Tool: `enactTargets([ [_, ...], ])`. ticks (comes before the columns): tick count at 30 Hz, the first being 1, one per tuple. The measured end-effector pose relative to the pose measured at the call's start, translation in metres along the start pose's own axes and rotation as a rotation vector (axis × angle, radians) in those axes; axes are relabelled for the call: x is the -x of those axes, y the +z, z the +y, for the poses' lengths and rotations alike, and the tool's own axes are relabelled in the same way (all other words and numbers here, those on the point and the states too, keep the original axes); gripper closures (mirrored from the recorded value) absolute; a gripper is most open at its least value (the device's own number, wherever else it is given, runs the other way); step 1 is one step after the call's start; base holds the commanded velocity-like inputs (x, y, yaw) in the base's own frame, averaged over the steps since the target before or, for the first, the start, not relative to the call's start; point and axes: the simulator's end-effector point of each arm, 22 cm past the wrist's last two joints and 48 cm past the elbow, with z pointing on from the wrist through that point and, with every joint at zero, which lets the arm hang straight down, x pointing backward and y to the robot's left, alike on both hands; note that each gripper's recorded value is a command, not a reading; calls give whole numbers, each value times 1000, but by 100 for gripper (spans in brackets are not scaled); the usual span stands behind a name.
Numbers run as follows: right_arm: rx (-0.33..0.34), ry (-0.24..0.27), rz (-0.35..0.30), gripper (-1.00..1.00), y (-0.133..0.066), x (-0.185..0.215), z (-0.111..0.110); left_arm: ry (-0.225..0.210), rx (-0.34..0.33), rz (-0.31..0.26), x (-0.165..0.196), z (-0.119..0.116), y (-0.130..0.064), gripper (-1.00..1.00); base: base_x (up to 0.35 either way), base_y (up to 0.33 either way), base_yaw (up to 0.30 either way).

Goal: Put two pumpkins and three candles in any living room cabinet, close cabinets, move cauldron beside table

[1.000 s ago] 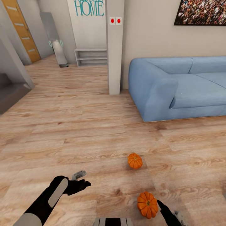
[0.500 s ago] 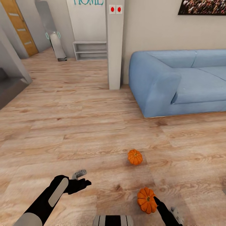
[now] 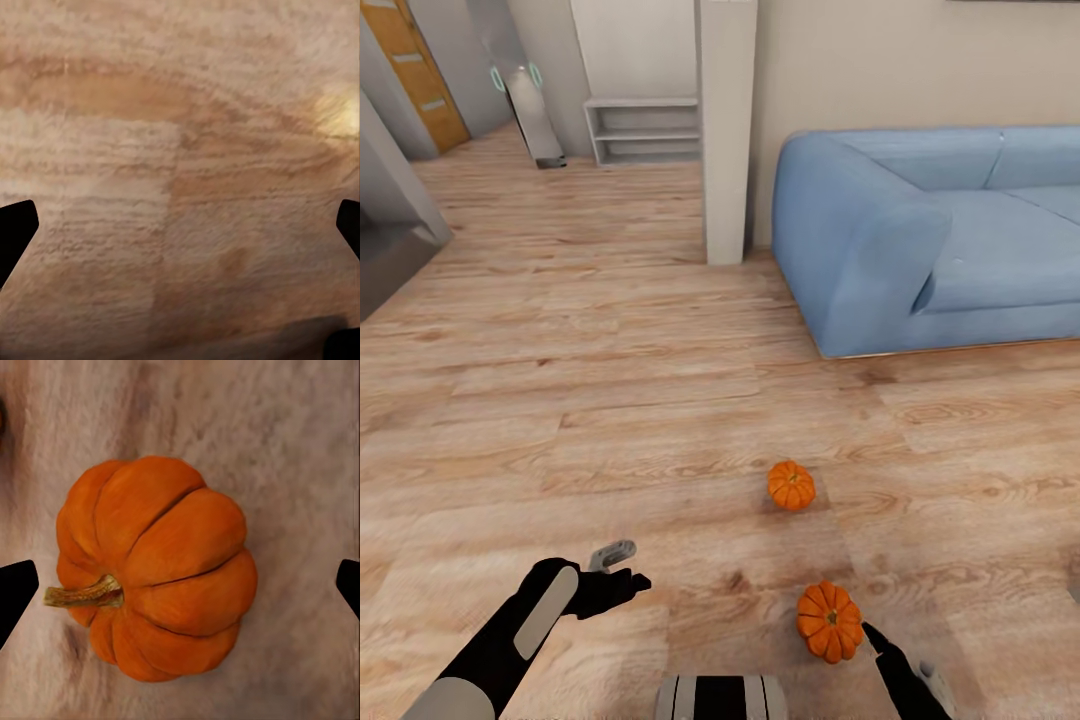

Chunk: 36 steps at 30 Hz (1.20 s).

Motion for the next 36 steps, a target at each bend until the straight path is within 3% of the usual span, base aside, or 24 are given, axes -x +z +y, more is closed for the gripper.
enactTargets([
  [19, -52, 5, 25, -100, 5, -15, -31, -24, 21, 71, -24, 17, 29, -100, 0, 0, 0],
  [21, -37, 4, 26, -100, 6, -15, -30, -26, 24, 79, -27, 19, 32, -100, 0, 0, 0],
  [22, 29, 8, 27, -100, 5, -15, -18, -27, 25, 82, -28, 20, 34, -100, 0, 0, 0],
  [25, 102, 14, 28, -100, 3, -14, -7, -31, 28, 94, -32, 22, 38, -100, 0, 0, 0],
  [36, 99, 16, 37, -100, 2, -15, -22, -44, 40, 134, -48, 32, 54, -100, 0, 0, 0],
])
